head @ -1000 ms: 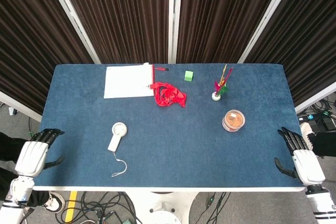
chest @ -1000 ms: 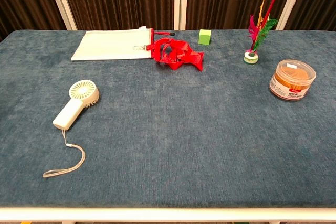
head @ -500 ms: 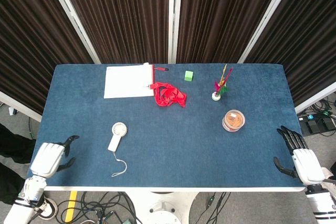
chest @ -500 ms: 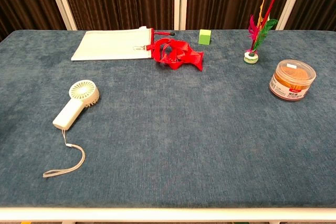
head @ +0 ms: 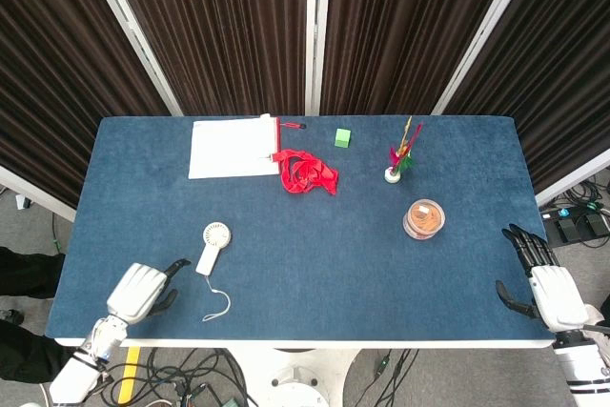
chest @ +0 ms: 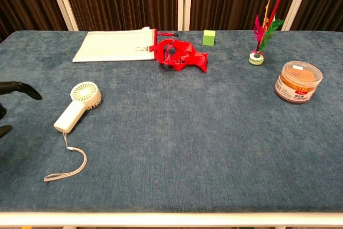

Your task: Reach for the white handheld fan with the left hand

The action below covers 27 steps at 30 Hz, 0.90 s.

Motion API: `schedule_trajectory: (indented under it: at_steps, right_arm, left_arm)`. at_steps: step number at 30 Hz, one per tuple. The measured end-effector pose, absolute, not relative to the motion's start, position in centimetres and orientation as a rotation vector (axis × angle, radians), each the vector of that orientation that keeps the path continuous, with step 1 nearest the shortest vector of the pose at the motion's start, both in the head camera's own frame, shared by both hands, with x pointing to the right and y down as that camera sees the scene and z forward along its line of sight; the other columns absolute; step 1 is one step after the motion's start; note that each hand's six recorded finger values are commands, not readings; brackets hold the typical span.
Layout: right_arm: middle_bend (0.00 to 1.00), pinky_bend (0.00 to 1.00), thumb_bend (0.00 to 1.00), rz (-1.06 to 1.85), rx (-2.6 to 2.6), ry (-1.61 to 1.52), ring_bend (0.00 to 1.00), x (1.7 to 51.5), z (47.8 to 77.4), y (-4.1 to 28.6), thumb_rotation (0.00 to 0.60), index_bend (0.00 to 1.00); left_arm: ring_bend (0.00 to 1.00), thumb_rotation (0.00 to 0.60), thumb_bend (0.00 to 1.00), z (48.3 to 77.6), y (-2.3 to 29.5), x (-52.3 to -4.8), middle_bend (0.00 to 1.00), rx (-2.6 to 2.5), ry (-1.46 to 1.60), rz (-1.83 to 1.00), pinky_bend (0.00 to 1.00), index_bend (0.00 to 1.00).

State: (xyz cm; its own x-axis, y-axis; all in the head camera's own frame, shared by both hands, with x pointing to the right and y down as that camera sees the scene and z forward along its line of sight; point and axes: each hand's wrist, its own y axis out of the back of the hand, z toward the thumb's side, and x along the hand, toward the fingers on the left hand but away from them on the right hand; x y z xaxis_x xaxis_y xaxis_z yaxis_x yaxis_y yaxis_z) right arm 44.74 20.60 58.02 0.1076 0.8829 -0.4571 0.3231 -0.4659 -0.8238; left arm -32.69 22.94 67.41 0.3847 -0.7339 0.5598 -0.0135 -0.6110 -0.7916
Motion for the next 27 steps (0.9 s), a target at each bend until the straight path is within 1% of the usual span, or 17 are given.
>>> schedule_trajectory:
  at_steps: [7, 11, 16, 27]
  right_arm:
    - [0.0, 0.0, 0.33, 1.382, -1.86, -1.156, 0.0, 45.0, 58.4, 20.7, 0.6, 0.0]
    - [0.0, 0.0, 0.33, 1.393, -1.857, -1.151, 0.0, 45.3, 58.5, 20.8, 0.6, 0.0]
    - [0.0, 0.0, 0.33, 1.398, -1.852, -1.16, 0.0, 45.6, 58.4, 20.8, 0.6, 0.0]
    - [0.0, 0.0, 0.33, 1.399, -1.85, -1.165, 0.0, 45.7, 58.3, 20.8, 0.6, 0.0]
  left_arm:
    - [0.86, 0.6, 0.44, 69.8, 22.5, -30.9, 0.85, -1.95, 0.583, -1.295, 0.89, 0.21]
    - [0.86, 0.6, 0.44, 71.0, 21.4, -30.4, 0.85, -1.951, 0.568, -1.317, 0.89, 0.21]
    - [0.86, 0.6, 0.44, 71.5, 20.4, -30.2, 0.86, -1.94, 0.569, -1.329, 0.89, 0.21]
    - [0.86, 0.6, 0.44, 72.2, 19.9, -29.9, 0.86, -1.952, 0.557, -1.351, 0.89, 0.21]
